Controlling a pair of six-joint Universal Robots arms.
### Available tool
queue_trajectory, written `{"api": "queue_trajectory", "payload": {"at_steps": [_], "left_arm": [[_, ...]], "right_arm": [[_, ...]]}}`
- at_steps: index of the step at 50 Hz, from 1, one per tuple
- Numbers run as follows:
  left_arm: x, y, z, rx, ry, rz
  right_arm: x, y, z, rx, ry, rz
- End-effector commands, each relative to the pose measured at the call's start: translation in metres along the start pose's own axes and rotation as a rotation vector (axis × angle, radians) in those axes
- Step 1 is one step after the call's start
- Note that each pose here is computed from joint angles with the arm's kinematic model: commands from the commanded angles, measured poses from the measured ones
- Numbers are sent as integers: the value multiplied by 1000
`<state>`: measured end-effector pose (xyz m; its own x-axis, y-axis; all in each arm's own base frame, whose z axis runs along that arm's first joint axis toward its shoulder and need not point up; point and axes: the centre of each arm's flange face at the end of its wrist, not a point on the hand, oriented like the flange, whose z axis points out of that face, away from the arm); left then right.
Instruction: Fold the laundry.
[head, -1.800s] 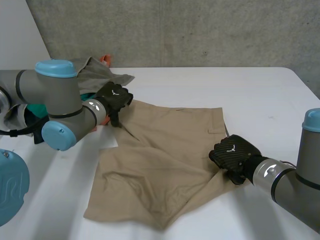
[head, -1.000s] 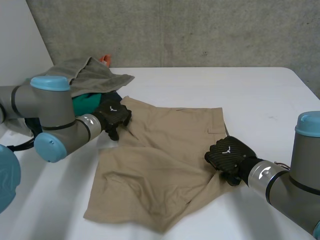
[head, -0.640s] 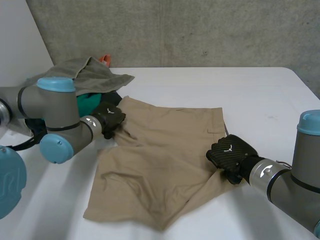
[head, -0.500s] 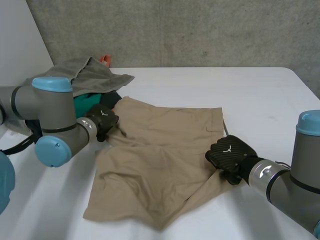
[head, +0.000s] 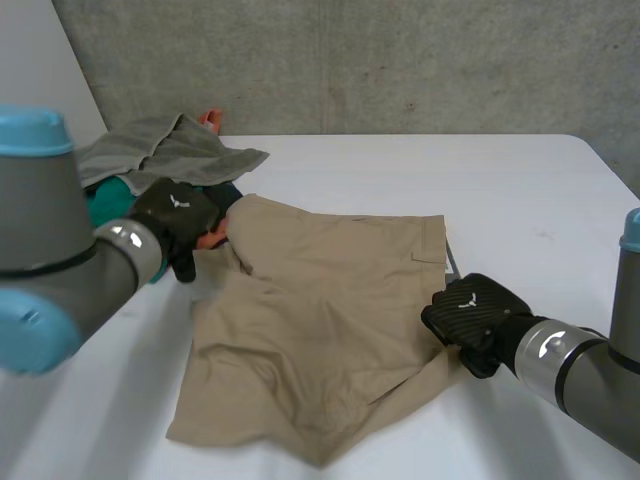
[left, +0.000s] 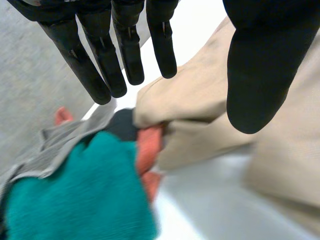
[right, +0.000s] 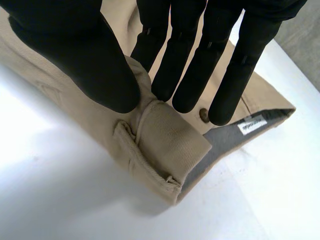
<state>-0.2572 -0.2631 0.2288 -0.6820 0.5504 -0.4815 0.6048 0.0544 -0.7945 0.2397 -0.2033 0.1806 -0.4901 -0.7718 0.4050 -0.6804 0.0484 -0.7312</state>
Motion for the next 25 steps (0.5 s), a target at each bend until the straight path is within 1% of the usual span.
{"api": "queue_trajectory", "payload": {"at_steps": [1, 5, 9, 19, 23, 25], "left_arm": [[52, 17, -61, 26, 237, -11], [75, 28, -75, 0, 302, 3], [88, 37, -78, -35, 318, 28], [93, 60, -64, -178, 249, 70], [97, 62, -71, -191, 261, 73], [98, 60, -84, -185, 265, 78]], "right_arm": [[1, 7, -6, -29, -3, 25], [1, 8, -6, -32, -3, 28], [1, 9, -6, -36, 0, 32], [2, 12, -10, -61, 2, 43], [5, 15, -18, -96, 15, 52], [6, 17, -27, -132, 14, 51]]}}
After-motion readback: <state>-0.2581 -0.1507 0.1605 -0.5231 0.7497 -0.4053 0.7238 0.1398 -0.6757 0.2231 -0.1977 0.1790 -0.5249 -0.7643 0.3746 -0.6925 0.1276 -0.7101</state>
